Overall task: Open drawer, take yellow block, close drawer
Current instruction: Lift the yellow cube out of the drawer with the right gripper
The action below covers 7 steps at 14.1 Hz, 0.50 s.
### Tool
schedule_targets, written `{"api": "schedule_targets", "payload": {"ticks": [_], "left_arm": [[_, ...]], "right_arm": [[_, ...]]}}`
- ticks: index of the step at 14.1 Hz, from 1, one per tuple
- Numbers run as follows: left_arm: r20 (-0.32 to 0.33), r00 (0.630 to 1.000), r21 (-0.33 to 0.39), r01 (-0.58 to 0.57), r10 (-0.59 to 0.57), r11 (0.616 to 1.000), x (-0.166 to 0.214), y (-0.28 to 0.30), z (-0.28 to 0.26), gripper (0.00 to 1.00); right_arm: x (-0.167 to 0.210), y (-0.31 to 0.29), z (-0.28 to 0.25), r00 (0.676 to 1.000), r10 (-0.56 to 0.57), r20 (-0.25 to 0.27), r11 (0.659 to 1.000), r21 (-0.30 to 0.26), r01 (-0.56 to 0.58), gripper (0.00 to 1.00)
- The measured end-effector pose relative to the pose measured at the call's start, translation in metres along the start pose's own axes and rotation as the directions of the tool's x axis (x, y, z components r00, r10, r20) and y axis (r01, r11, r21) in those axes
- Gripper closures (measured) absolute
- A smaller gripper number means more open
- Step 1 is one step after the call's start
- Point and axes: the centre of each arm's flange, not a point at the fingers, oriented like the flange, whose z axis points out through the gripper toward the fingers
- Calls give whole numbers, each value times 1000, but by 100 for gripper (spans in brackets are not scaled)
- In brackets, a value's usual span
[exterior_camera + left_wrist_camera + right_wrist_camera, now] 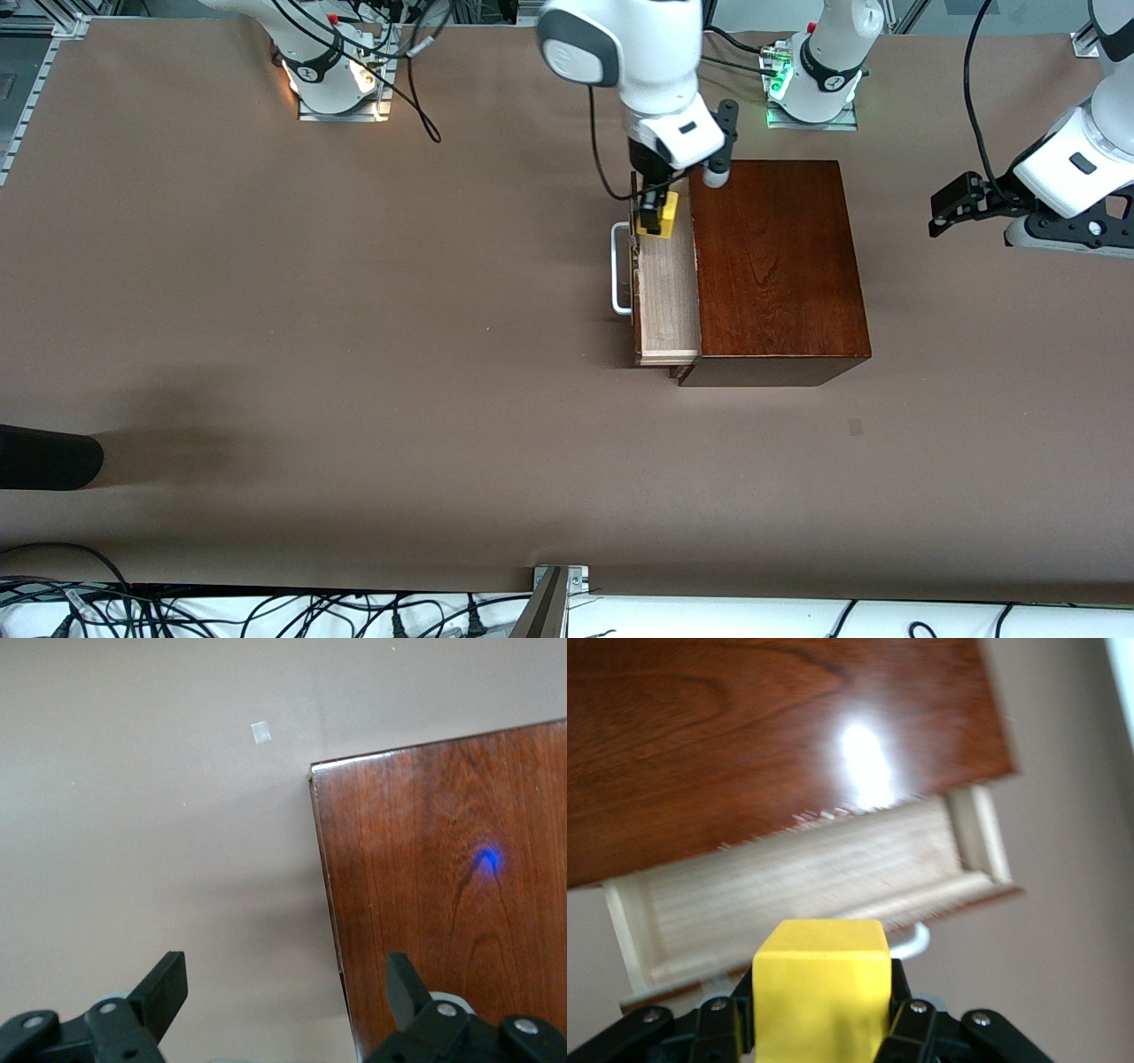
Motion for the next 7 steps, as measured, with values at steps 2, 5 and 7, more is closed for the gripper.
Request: {"api": "schedule_targets", "payload": {"ticks": [2, 5, 7], "left_arm": [[14, 996, -3, -83, 83, 997, -3, 1, -5, 0], [39, 948, -59, -313, 315, 948, -5, 17, -2, 0], [70, 847, -124, -517, 527, 847, -4, 45, 11, 0]], "right_arm": [[-27, 55, -24, 996, 94, 12, 996, -6, -94, 44], [-89, 155, -41, 965, 259, 35, 966, 11, -260, 44], [-138, 212, -47, 939, 339, 63, 939, 42, -341, 44]]}}
